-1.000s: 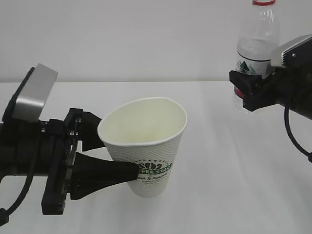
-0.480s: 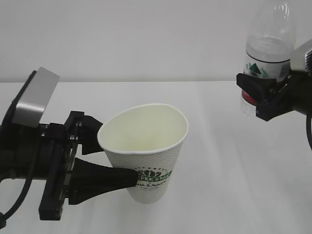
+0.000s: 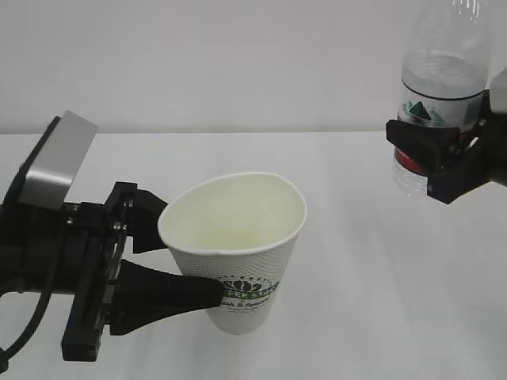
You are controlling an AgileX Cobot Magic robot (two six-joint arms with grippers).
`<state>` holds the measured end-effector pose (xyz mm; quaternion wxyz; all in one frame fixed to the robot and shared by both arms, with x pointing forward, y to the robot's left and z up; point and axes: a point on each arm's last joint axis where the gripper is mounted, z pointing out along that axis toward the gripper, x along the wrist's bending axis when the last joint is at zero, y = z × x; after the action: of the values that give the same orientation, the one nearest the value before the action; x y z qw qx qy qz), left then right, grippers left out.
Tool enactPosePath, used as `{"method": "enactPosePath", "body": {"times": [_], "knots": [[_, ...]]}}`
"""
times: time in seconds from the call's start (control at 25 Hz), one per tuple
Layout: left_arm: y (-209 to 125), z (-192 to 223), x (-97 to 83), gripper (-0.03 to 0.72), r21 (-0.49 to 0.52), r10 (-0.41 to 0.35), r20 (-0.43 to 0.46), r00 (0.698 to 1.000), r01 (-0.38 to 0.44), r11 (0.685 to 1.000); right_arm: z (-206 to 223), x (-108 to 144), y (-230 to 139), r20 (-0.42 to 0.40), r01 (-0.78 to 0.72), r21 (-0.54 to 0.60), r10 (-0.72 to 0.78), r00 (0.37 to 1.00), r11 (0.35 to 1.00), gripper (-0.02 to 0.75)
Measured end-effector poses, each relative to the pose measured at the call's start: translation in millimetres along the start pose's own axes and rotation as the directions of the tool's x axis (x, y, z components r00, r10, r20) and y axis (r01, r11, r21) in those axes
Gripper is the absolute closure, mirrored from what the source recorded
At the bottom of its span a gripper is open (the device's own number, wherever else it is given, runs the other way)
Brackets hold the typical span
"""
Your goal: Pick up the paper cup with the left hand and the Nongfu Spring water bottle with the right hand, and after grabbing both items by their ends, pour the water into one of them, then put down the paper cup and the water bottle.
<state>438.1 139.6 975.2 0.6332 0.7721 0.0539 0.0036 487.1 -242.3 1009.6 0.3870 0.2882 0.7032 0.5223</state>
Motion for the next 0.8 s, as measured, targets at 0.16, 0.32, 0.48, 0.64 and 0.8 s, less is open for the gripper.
{"method": "enactPosePath", "body": {"times": [0.16, 0.32, 0.48, 0.64, 0.8], "knots": [[0.0, 0.0, 0.0, 0.237, 0.0, 0.0, 0.0, 1.0, 0.0, 1.0, -2.7, 3.0, 0.5, -0.027, 0.023, 0.021, -0.023, 0.999, 1.0, 0.253], [0.0, 0.0, 0.0, 0.238, 0.0, 0.0, 0.0, 1.0, 0.0, 1.0, -4.6, 4.7, 1.7, -0.04, 0.024, 0.023, -0.023, 0.999, 0.999, 0.253], [0.0, 0.0, 0.0, 0.238, 0.0, 0.0, 0.0, 1.0, 0.0, 1.0, -5.3, 7.1, 1.6, -0.067, 0.034, 0.029, -0.032, 0.997, 0.999, 0.253], [0.0, 0.0, 0.0, 0.238, 0.0, 0.0, 0.0, 1.0, 0.0, 1.0, -5.5, 9.2, 1.4, -0.089, 0.024, 0.031, -0.022, 0.996, 0.999, 0.253], [0.0, 0.0, 0.0, 0.238, 0.0, 0.0, 0.0, 1.0, 0.0, 1.0, -5.9, 12.5, 2.0, -0.127, 0.027, 0.023, -0.023, 0.992, 0.999, 0.253]]}}
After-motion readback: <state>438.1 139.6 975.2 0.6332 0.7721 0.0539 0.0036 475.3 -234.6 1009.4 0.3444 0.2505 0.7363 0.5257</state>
